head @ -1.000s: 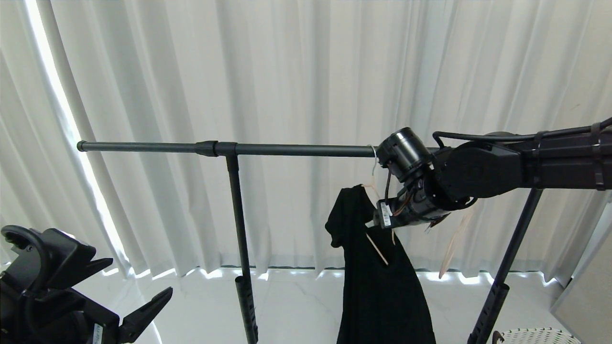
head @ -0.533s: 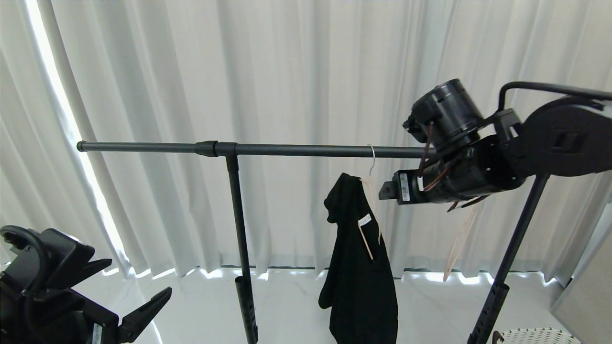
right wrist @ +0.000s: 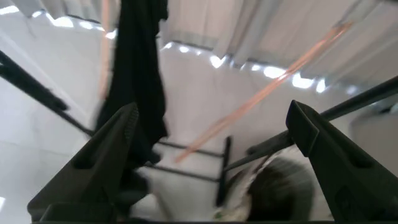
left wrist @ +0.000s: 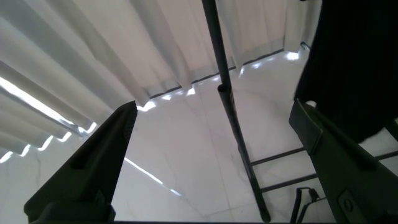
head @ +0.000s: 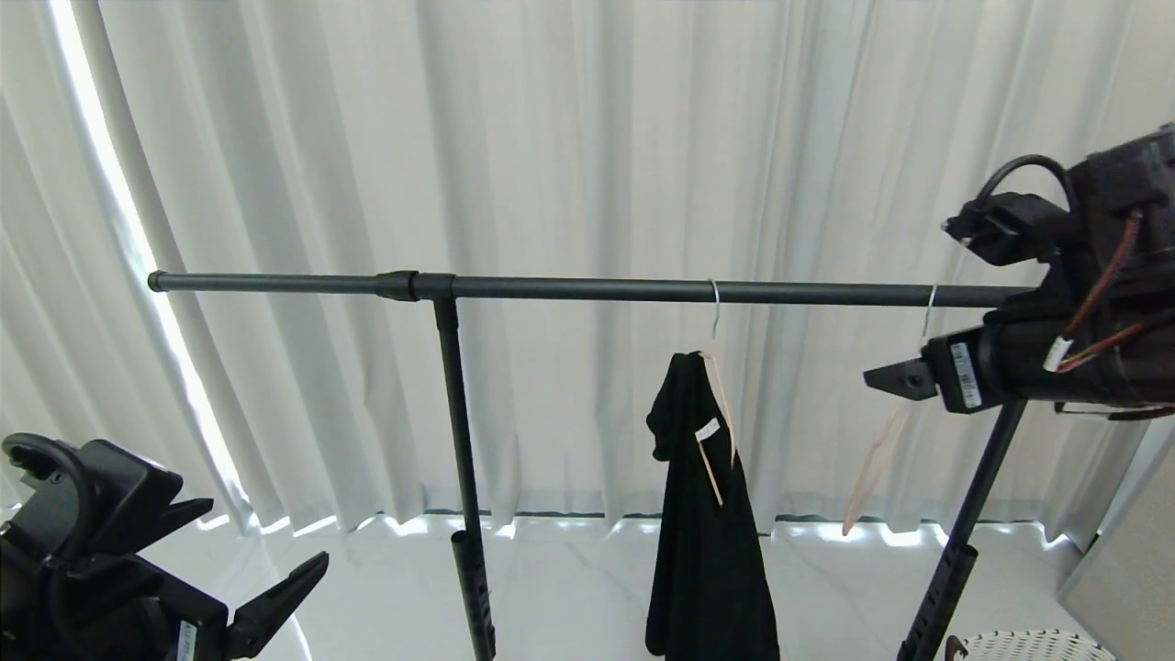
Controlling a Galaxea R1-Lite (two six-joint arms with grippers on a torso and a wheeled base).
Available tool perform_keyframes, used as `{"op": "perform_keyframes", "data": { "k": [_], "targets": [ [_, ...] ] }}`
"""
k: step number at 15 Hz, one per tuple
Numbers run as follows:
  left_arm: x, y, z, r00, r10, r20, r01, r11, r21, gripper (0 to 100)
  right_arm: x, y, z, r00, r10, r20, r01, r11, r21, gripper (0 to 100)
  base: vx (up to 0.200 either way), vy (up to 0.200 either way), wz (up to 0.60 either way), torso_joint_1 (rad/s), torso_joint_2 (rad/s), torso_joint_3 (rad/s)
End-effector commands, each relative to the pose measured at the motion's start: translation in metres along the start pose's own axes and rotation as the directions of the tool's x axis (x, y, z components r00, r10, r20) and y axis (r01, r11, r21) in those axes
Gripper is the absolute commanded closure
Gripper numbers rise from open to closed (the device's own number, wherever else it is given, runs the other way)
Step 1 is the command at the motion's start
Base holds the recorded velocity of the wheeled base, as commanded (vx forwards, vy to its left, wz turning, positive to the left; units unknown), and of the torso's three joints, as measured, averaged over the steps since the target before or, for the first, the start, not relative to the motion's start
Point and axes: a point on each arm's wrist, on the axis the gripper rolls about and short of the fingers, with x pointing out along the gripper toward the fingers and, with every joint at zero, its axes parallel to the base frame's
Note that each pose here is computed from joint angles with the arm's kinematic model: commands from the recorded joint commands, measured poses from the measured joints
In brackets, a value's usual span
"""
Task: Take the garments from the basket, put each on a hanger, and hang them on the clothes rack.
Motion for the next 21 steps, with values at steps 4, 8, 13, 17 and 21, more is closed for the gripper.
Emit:
{"op": "perform_keyframes", "data": {
  "k": [4,8,13,17,21],
  "targets": [
    [-0.001,0.002,0.000,1.000,0.018,-0.001,-0.018,1.000,-0.008,0,-0.034,-0.049,-0.026,0.985,-0.111,0.133,0.128,0.983,-0.129,0,0.000,0.000,0.00,0.000,0.00,0.000],
    [-0.002,0.004,-0.001,0.999,0.033,0.000,-0.033,0.999,-0.014,0,-0.034,-0.055,-0.036,0.970,-0.168,0.178,0.191,0.974,-0.122,0,-0.100,0.000,0.00,0.004,0.00,0.000],
    [-0.004,0.010,-0.002,0.996,0.084,-0.006,-0.084,0.996,-0.037,0,-0.048,-0.063,-0.051,0.949,-0.256,0.181,0.276,0.957,-0.091,0,-0.200,0.000,0.00,0.001,0.00,0.005],
    [-0.010,0.013,-0.002,0.993,0.120,0.010,-0.119,0.992,-0.047,0,-0.051,-0.065,-0.062,0.940,-0.274,0.204,0.295,0.952,-0.078,0,-0.200,0.000,0.00,-0.001,0.01,0.005],
    [-0.017,0.013,0.000,0.990,0.135,0.049,-0.130,0.987,-0.097,0,-0.049,-0.067,-0.063,0.929,-0.291,0.229,0.317,0.944,-0.086,0,-0.050,-0.050,0.00,0.002,0.00,0.004]
  ]
}}
